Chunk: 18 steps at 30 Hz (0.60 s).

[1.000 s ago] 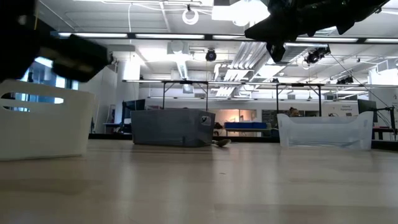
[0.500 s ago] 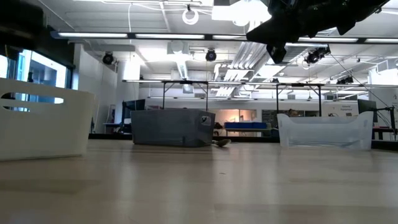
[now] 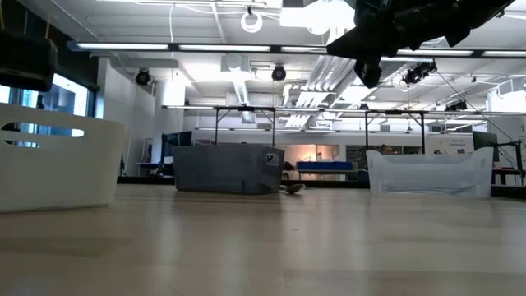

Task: Sort silverware by color (type)
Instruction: Put the bottom purple spoon into the black bin

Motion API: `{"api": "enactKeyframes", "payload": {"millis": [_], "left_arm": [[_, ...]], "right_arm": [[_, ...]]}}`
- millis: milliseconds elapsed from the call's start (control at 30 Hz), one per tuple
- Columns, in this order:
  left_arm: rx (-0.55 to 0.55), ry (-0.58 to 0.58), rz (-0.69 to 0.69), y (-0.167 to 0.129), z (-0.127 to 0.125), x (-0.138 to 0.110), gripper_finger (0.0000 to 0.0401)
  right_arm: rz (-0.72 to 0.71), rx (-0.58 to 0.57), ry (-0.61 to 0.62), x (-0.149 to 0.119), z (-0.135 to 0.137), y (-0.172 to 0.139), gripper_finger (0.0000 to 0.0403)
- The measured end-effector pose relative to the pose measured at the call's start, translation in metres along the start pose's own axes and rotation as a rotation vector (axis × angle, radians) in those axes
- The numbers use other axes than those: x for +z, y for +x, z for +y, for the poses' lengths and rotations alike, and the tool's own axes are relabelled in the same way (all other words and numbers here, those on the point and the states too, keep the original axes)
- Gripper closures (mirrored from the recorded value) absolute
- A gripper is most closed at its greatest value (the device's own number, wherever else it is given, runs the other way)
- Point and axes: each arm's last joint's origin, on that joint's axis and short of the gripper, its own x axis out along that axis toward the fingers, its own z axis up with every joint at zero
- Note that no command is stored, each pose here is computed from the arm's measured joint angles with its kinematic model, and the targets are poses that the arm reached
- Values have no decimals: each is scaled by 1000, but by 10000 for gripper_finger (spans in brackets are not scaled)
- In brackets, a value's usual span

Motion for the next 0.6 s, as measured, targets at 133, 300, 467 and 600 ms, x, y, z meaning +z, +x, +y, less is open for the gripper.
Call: {"api": "enactKeyframes", "payload": {"millis": [133,300,467,600], "left_arm": [[-1,-10,1,0,1,0,401],[-24,-10,27,0,0,-3,401],[-35,5,10,0,0,-1,401],[-43,5,9,0,3,-1,401]], "right_arm": [[-12,-29,48,0,-1,0,403],[-15,-39,64,0,-1,0,403],[-10,-41,68,0,-1,0,403],[-10,-43,82,0,-1,0,403]]}}
